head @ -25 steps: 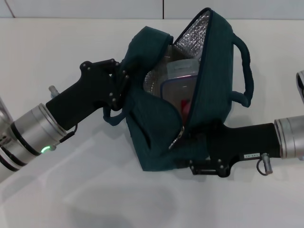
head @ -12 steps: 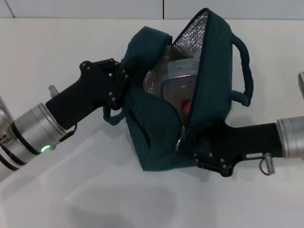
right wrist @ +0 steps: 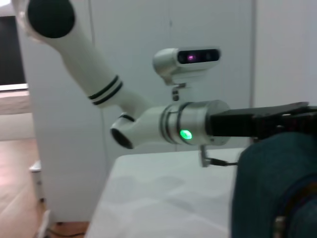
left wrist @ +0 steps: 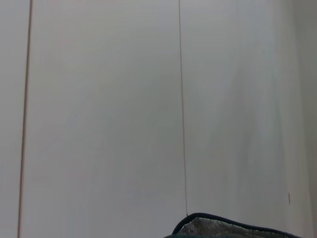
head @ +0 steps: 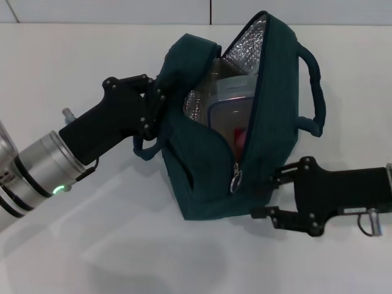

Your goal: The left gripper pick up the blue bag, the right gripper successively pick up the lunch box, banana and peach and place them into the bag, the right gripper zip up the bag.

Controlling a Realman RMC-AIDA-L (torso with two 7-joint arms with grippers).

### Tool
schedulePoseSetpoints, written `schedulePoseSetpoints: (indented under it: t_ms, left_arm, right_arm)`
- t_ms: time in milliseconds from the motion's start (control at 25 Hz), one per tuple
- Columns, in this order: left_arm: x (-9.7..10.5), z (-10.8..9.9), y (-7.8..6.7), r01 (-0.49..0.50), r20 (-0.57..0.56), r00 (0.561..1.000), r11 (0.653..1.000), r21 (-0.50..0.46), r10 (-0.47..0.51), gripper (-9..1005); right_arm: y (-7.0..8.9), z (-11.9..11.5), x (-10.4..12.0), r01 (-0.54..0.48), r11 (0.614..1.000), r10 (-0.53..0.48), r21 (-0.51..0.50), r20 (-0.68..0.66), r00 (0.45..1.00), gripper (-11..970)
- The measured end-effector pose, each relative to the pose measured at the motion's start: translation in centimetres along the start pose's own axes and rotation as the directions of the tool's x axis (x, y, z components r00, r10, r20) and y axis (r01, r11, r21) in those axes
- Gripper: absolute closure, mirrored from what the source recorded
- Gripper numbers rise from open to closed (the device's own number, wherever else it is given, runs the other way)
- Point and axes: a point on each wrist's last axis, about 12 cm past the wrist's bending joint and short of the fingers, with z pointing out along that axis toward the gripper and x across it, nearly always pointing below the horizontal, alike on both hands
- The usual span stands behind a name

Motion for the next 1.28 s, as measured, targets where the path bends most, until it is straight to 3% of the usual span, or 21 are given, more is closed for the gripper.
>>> schedulePoseSetpoints:
  t_ms: [480, 680, 960, 1280]
  left_arm:
    - [0.0, 0.3, 0.0, 0.0, 0.002, 1.0, 1.0, 0.006, 0.0, 948]
    - [-0.1, 0.4, 0.0, 0.0, 0.002, 1.0, 1.0, 0.006, 0.0, 947]
    - [-0.1, 0.5, 0.1, -0.002, 0.003, 1.0, 1.0, 0.006, 0.002, 947]
    - [-0.1, 0.5, 0.0, -0.01, 0.005, 1.0, 1.0, 0.004, 0.01, 947]
  right_arm:
    - [-0.9, 0.9, 0.1, 0.013, 0.999, -0.011, 0.052, -0.035, 0.999, 343]
    - [-1.4, 1.4, 0.0, 0.027, 0.998, -0.024, 0.052, -0.054, 0.998, 345]
    - [-1.6, 3.6, -0.6, 0.065, 0.997, -0.067, -0.029, -0.095, 0.993, 348]
    - [-1.6, 3.6, -0.6, 0.061, 0.998, -0.062, -0.019, -0.088, 0.994, 399]
